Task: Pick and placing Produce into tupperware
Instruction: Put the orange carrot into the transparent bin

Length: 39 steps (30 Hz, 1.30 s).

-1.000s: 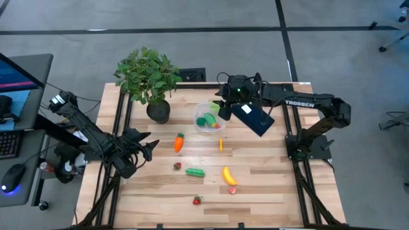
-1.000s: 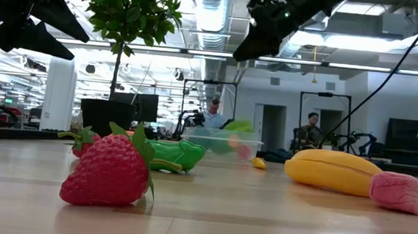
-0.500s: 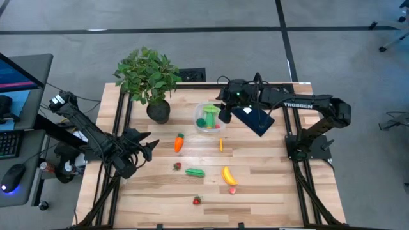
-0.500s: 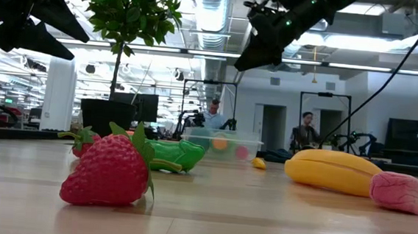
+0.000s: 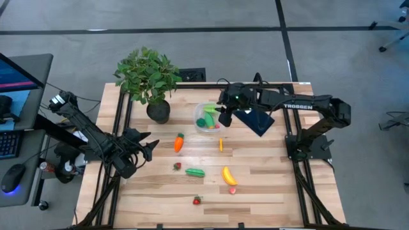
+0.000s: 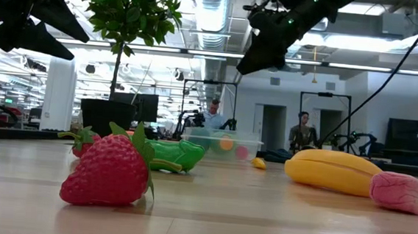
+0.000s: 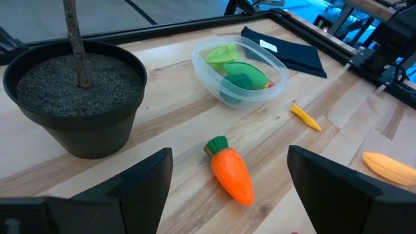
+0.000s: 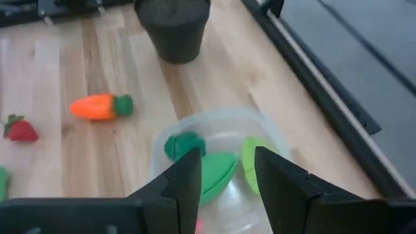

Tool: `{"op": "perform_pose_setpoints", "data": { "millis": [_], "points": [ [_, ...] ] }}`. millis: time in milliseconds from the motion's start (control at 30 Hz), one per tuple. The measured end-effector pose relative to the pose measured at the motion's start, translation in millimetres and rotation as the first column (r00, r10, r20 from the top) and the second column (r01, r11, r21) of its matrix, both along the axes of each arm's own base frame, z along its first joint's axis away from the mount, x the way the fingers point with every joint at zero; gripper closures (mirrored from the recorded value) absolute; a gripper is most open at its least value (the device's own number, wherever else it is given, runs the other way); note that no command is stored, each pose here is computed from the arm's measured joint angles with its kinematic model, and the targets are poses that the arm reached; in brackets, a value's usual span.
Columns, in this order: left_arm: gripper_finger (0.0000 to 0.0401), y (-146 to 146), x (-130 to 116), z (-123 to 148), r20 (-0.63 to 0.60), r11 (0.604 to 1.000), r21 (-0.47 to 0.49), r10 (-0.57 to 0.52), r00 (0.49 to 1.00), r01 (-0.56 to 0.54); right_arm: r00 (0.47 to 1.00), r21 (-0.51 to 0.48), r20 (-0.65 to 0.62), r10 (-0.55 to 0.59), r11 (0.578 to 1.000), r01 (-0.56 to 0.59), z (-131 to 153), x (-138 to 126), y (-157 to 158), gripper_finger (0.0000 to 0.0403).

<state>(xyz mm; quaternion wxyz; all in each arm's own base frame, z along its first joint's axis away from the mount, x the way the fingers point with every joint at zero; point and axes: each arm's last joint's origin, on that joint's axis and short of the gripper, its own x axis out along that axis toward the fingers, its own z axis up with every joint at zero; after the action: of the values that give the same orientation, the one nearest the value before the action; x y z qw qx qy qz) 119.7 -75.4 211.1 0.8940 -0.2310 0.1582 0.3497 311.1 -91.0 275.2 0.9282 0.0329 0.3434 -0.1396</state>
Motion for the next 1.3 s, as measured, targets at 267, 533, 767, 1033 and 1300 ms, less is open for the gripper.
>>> {"op": "perform_pose_setpoints", "data": {
  "millis": [267,533,767,1033,1300],
  "points": [
    [0.0106,-7,6,2,-0.042,0.995,-0.006,-0.102,0.994,0.102,0.992,0.119,-0.123,0.008,0.993,0.007,-10,-4,28,0.0269],
    [0.0106,-10,9,4,-0.048,0.989,0.022,-0.143,0.989,0.144,0.947,0.226,-0.315,0.07,0.974,0.003,-22,-15,79,0.0269],
    [0.0106,-8,8,4,-0.04,0.992,0.052,-0.112,0.993,0.114,0.892,0.29,-0.444,0.08,0.955,0.058,-28,-29,123,0.0269],
    [0.0106,-8,8,4,0.007,0.997,-0.017,-0.08,0.997,0.081,0.794,0.284,-0.608,0.031,0.941,0.181,-33,-56,163,0.0269],
    [0.0106,-8,8,4,0.014,0.997,-0.029,-0.075,0.997,0.075,0.749,0.202,-0.659,-0.07,0.943,0.266,-34,-81,202,0.0269]
  ]
}}
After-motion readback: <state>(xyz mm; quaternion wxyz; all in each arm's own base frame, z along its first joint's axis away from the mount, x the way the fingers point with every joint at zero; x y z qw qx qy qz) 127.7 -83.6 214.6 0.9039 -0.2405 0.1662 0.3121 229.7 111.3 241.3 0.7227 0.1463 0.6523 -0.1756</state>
